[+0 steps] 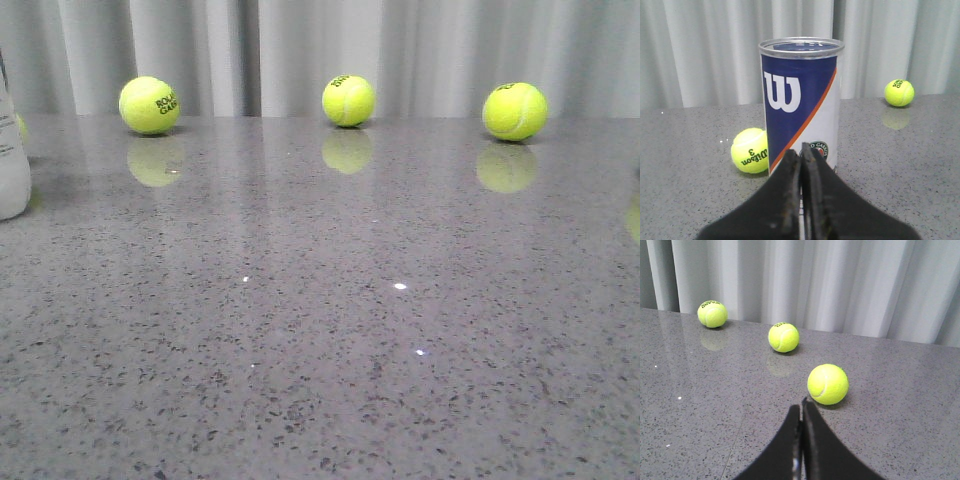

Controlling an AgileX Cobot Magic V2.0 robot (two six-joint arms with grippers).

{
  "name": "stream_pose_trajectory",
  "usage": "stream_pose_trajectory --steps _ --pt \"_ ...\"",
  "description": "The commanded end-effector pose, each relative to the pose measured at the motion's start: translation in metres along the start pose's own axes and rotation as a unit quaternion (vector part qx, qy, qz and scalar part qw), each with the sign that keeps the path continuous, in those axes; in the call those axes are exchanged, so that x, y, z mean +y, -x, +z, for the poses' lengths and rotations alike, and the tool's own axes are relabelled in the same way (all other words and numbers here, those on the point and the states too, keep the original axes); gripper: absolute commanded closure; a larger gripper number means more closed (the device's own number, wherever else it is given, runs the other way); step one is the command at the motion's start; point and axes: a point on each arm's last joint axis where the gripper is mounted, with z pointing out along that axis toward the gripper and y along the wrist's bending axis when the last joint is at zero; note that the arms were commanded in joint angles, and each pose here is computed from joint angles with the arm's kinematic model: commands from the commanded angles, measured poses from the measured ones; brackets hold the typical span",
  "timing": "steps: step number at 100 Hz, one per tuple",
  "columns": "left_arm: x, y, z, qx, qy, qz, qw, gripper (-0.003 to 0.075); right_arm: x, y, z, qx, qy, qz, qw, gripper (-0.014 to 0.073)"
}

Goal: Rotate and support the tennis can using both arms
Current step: 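Release the upright can and back the left gripper away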

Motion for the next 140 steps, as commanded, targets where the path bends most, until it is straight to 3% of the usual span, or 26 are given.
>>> stream_pose_trajectory --steps 1,50,103,140 --pt "0.001 0.017 0.0 -0.052 0.005 0.012 0.999 0.0741 -0.002 0.014 -0.001 -0.046 -0.01 0.004 0.999 0.0663" --pt "0.002 -0.014 -0.01 -0.051 0.016 0.045 0.998 0.0741 -0.002 0.014 -0.001 -0.046 -0.01 0.004 0.999 0.0663" --pt "0.007 -0.083 -0.04 -0.083 0.073 0.034 0.993 0.0741 -0.002 0.014 -0.001 -0.046 -0.01 0.004 0.999 0.0663" --pt "0.007 -0.083 -0.045 -0.093 0.074 0.045 0.992 0.0741 -0.002 0.014 -0.001 -0.046 -0.01 0.004 0.999 0.0663"
